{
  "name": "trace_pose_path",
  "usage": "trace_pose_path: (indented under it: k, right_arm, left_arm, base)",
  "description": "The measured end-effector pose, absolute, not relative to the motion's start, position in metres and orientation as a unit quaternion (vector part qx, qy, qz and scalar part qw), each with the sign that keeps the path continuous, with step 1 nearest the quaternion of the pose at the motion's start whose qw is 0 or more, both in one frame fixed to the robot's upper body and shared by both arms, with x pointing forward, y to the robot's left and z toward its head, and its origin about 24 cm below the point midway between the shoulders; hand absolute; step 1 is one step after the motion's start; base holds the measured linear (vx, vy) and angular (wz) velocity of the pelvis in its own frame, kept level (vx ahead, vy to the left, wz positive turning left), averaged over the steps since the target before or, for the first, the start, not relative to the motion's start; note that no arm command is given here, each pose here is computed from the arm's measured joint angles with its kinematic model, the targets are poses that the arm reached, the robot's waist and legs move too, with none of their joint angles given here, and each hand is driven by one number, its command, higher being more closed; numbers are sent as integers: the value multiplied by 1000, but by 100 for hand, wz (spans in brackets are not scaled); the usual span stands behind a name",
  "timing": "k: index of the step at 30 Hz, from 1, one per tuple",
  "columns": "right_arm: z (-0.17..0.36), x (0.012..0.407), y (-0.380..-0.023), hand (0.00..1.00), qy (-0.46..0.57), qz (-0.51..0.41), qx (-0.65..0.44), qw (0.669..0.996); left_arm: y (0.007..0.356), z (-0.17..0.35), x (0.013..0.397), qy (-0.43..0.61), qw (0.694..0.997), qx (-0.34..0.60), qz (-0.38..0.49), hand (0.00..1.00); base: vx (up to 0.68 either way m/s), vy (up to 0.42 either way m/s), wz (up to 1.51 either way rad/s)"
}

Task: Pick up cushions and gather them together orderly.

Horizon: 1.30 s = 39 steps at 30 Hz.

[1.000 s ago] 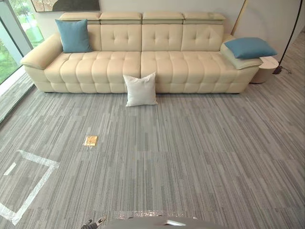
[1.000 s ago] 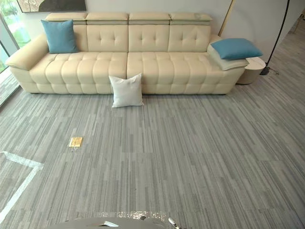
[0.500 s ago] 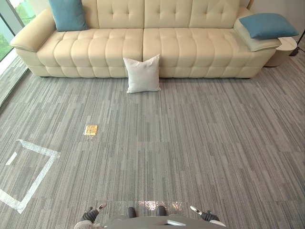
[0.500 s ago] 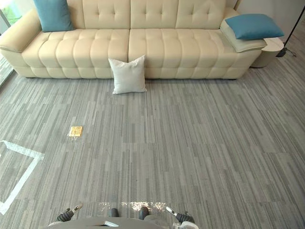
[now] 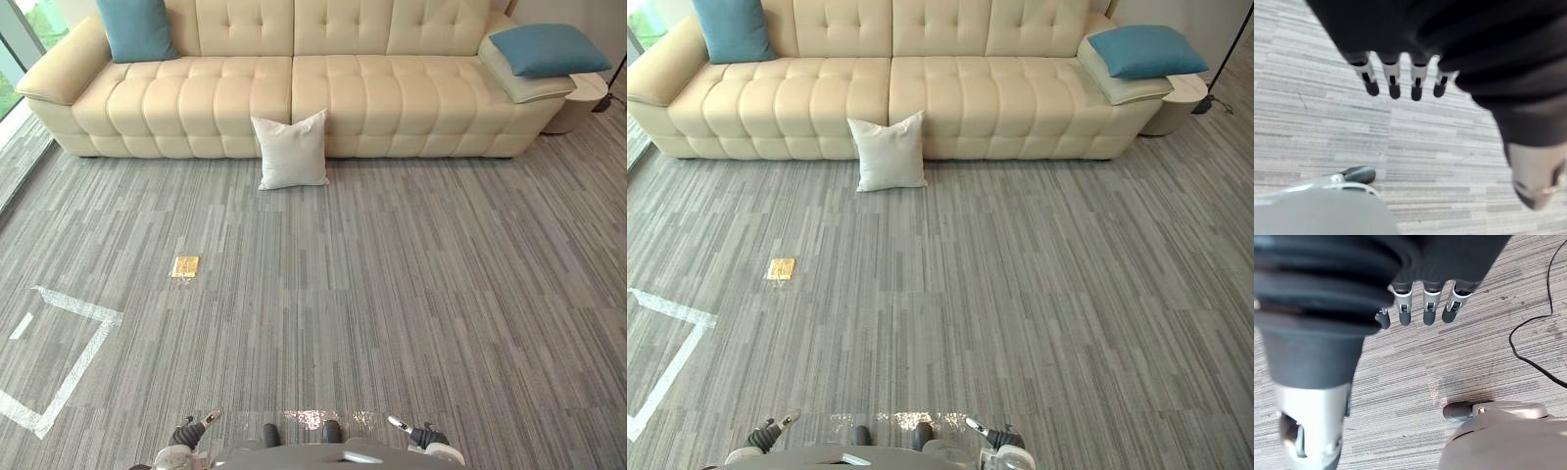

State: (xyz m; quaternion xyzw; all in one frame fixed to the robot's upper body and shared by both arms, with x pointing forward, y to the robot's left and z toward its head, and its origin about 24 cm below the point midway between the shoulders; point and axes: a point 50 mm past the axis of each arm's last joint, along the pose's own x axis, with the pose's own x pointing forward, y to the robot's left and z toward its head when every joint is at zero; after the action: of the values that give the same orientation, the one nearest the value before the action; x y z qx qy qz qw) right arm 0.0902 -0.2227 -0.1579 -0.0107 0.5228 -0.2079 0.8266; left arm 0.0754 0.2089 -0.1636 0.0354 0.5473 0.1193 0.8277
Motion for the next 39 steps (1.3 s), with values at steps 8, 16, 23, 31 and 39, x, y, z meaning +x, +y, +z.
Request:
trace_pose_path:
  k: [8,16,23,31,39]
  right_arm:
    - [-159,90,-220,0,522,-216,7,825]
    - [-160,88,-217,0,520,-234,33,821]
    - [-157,90,-223,0,507,-260,50,820]
    - [-155,105,-215,0,496,-259,50,827]
    - [-150,122,-203,0,468,-243,66,847]
  left_arm:
    - [212,-163,76,546,828,38,121,0]
    - [219,-160,85,536,834,42,127,0]
    - [218,-160,82,525,832,-13,179,0]
    - [219,-159,82,519,829,-24,205,0]
    - [225,-158,80,518,827,-24,219,0]
  base:
    - [-55,-21,1]
    - [4,-24,9]
    - [90,16,8]
    - [406,291,-32]
    - [554,210,-20]
